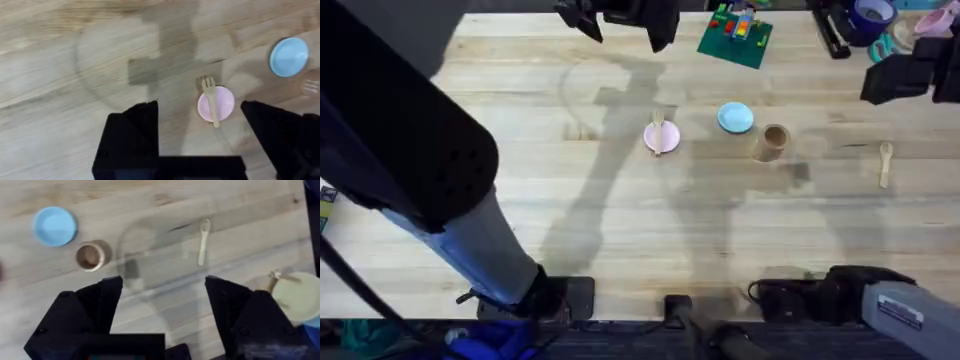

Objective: Pick up a utensil and set it on the pink plate, then put the other utensil in the container.

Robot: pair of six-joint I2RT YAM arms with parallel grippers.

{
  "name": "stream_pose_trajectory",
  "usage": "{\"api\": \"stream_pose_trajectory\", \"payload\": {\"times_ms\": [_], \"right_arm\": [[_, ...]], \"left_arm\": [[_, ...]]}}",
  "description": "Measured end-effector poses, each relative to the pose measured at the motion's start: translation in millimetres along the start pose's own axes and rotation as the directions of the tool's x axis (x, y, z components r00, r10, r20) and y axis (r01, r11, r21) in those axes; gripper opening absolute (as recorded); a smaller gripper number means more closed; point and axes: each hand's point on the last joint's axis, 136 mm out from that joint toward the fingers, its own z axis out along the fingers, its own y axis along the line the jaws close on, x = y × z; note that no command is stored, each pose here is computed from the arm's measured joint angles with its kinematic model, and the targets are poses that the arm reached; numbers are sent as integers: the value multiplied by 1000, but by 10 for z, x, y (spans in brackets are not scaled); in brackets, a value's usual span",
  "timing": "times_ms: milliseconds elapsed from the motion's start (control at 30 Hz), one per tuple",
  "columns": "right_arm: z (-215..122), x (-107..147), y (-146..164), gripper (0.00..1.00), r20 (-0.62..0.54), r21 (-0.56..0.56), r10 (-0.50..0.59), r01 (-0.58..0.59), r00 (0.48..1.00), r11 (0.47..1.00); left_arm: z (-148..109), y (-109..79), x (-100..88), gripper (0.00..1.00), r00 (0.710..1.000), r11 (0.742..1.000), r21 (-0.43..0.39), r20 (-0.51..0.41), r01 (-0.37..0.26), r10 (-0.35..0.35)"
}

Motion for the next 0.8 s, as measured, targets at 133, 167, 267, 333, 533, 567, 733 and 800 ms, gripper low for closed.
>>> {"api": "stream_pose_trajectory", "payload": {"times_ms": [133,167,267,333,533,567,733,800], "right_arm": [[145,-20,-221,996,-40,60,74,-72,996,996],[181,-26,-289,996,-46,75,100,-96,994,993],[270,-46,-475,996,-55,102,176,-170,983,980],[321,-35,-584,996,-66,120,217,-209,974,971],[561,-9,-820,996,-120,168,300,-279,946,946],[613,-8,-836,996,-132,172,305,-281,943,944],[936,-39,-880,996,-188,181,319,-286,929,941],[1063,-62,-863,996,-207,162,309,-279,928,947]], "left_arm": [[-27,58,-15,993,999,994,93,-3,53,-53],[-39,87,-22,992,998,991,117,-3,69,-69],[-80,200,-35,993,993,977,174,-5,121,-122],[-104,293,-25,993,988,969,194,-11,151,-151],[-141,461,2,994,987,964,212,-12,160,-161],[-144,460,6,994,988,965,212,-12,155,-156],[-231,439,19,995,993,970,213,6,116,-120],[-308,429,19,994,994,973,212,25,96,-103]]}}
